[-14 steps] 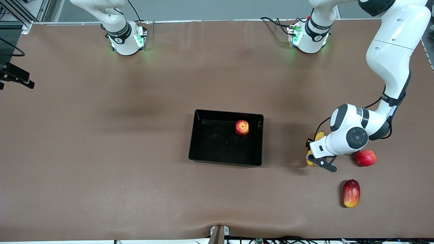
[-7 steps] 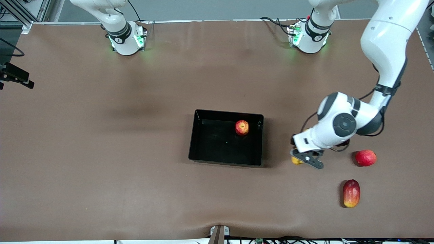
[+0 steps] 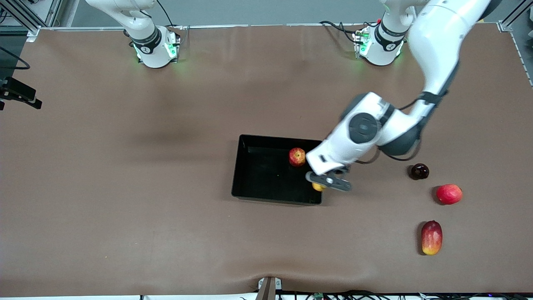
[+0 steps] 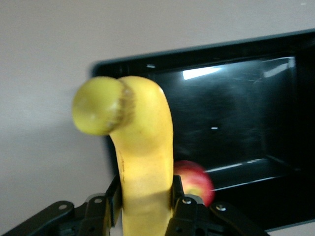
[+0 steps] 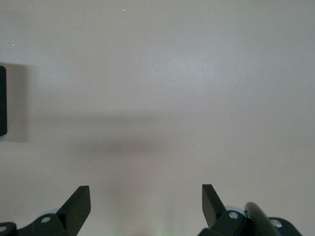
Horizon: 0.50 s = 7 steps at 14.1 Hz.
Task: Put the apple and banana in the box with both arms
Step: 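Carry the banana over the box and lower it with the left gripper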
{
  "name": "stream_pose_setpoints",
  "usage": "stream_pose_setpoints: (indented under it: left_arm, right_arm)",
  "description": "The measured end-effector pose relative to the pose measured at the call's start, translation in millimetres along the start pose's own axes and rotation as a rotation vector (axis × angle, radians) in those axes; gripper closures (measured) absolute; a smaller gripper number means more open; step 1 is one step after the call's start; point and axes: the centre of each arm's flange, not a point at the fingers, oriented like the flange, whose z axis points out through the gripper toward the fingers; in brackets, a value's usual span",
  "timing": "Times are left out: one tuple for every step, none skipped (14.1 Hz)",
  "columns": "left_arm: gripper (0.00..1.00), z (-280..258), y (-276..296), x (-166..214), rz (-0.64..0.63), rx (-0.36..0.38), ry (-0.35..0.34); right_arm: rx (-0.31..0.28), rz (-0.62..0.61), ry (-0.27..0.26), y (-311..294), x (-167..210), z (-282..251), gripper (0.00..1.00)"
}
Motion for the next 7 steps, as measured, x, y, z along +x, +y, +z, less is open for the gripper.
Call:
stream_pose_setpoints:
  left_arm:
    - [0.57,7,21,-1,-0.019,-0.003,-0.002]
    - [0.57,17,39,-1,-0.032,0.0,-0.003]
    - [0.57,28,53,0,-0.045,0.004,0.003]
    - [0.57,40,66,2,-0.056,0.01,0.019]
    - [0.57,53,78,4,-0.068,0.013,0.044]
    - [0.57,66,91,4,-0.077,0.015,0.071]
    - [0.57,79,104,2,-0.078,0.015,0.091]
  right_arm:
    - [0.0,0.0,0.0,0,0,0,0.0]
    - [0.0,0.0,0.0,0,0,0,0.0]
    - [0.0,0.001,0.0,0,0,0,0.0]
    - [0.0,0.001,0.0,1,0,0,0.0]
    - [0.0,0.001,0.0,1,0,0,0.0]
    - [0.0,0.001,0.0,1,0,0,0.0]
    - [0.0,0.002,0.0,1,0,0,0.0]
